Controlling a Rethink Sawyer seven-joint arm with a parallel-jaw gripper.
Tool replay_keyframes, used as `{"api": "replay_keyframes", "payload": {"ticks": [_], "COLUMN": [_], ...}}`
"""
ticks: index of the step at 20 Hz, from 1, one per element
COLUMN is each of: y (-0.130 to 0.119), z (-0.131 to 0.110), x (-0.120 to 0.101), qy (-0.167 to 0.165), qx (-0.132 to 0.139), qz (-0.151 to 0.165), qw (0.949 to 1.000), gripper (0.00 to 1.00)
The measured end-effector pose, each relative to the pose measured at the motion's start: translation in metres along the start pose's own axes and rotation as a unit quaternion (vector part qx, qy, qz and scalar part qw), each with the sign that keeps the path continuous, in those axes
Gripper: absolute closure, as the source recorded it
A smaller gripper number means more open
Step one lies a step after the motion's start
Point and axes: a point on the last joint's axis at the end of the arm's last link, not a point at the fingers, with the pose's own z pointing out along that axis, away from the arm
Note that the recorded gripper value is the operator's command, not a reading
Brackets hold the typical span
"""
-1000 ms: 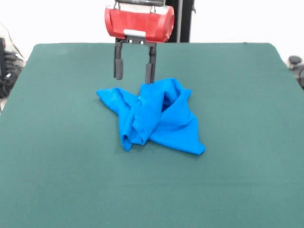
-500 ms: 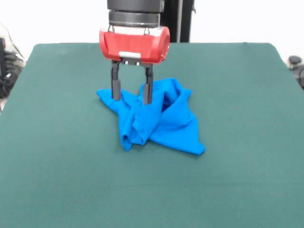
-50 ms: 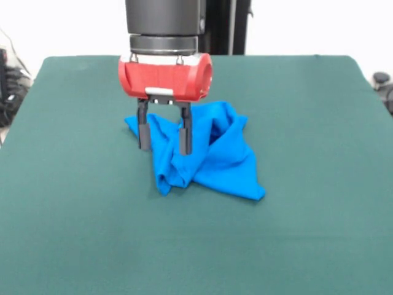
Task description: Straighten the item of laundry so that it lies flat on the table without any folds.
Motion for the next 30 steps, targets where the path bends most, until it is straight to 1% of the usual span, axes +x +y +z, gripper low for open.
{"api": "replay_keyframes", "payload": {"ticks": [3, 7, 9, 13, 22, 24, 27, 29, 30], "y": [0.008, 0.010, 0.011, 0.009, 0.004, 0.004, 0.004, 0.001, -0.003], "z": [0.008, 0.016, 0.022, 0.030, 0.052, 0.054, 0.052, 0.046, 0.037], "x": [0.002, 0.005, 0.009, 0.016, 0.041, 0.044, 0.039, 0.033, 0.027], "qy": [0.003, 0.006, 0.007, 0.012, 0.029, 0.031, 0.029, 0.025, 0.021], "qx": [-0.009, -0.013, -0.012, -0.010, -0.007, -0.008, -0.018, -0.023, -0.026], "qz": [0.001, -0.001, -0.012, -0.021, -0.044, -0.047, -0.043, -0.038, -0.034], "qw": [1.0000, 0.9999, 0.9998, 0.9997, 0.9986, 0.9984, 0.9985, 0.9987, 0.9989], "gripper": [0.00, 0.00, 0.00, 0.00, 0.00, 0.00, 0.00, 0.00, 0.00]}}
